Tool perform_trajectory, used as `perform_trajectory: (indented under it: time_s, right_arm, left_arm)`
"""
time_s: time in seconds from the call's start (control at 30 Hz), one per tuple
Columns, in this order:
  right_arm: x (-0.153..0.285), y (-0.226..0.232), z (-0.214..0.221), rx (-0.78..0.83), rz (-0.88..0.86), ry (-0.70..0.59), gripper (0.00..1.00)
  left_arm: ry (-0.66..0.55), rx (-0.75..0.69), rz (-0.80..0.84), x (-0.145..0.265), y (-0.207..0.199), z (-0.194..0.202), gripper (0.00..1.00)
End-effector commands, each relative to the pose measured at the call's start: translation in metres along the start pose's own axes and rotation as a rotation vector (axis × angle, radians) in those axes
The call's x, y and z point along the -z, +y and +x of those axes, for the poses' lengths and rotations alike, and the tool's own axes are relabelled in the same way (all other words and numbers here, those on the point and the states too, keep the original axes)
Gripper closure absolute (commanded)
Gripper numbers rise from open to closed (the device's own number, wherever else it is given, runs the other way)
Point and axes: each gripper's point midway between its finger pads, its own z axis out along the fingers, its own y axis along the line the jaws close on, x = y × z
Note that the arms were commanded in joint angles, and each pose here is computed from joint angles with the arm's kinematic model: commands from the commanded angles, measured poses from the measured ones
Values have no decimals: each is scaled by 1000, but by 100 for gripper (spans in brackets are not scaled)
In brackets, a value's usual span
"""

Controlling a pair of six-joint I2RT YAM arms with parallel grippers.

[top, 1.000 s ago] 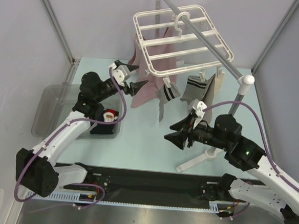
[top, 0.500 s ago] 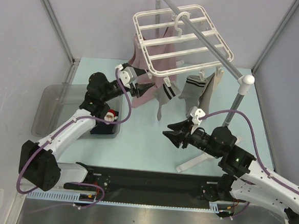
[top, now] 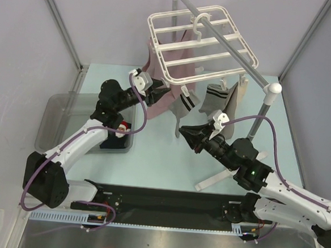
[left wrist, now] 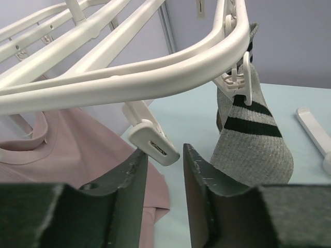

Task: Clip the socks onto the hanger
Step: Open the clamp at the hanger.

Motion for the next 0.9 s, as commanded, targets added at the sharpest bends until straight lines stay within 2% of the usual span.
perform_trajectory:
  time_s: [0.0,0.2,0.33,0.47,0.53,0.67,0.87]
  right_arm:
    - [-6,1,-56,-26,27,-190,80]
    - [-14,-6,-76,16,77,-280,77]
    - [-29,-6,-90,36,87,-294,75]
    - [-40,-5,-94,65,89,-310,72]
    - [-44,-7,-94,77,98,-322,71]
    - [-54,-9,-96,108,111,-361,62]
    - [-66,-9,-91,142,114,-391,56]
  left_arm:
    - [-71,-17,1,-8,4,-29,65]
    - [-74,16,-9,-7,3,-27,73]
    - [-79,35,-3,-9,2,-28,77]
    - [-79,50,-21,-6,2,-26,100]
    - [-76,58,-20,-5,1,-26,100]
    - [-79,76,-5,-3,-5,-29,100]
    - [-89,89,15,1,-17,-30,100]
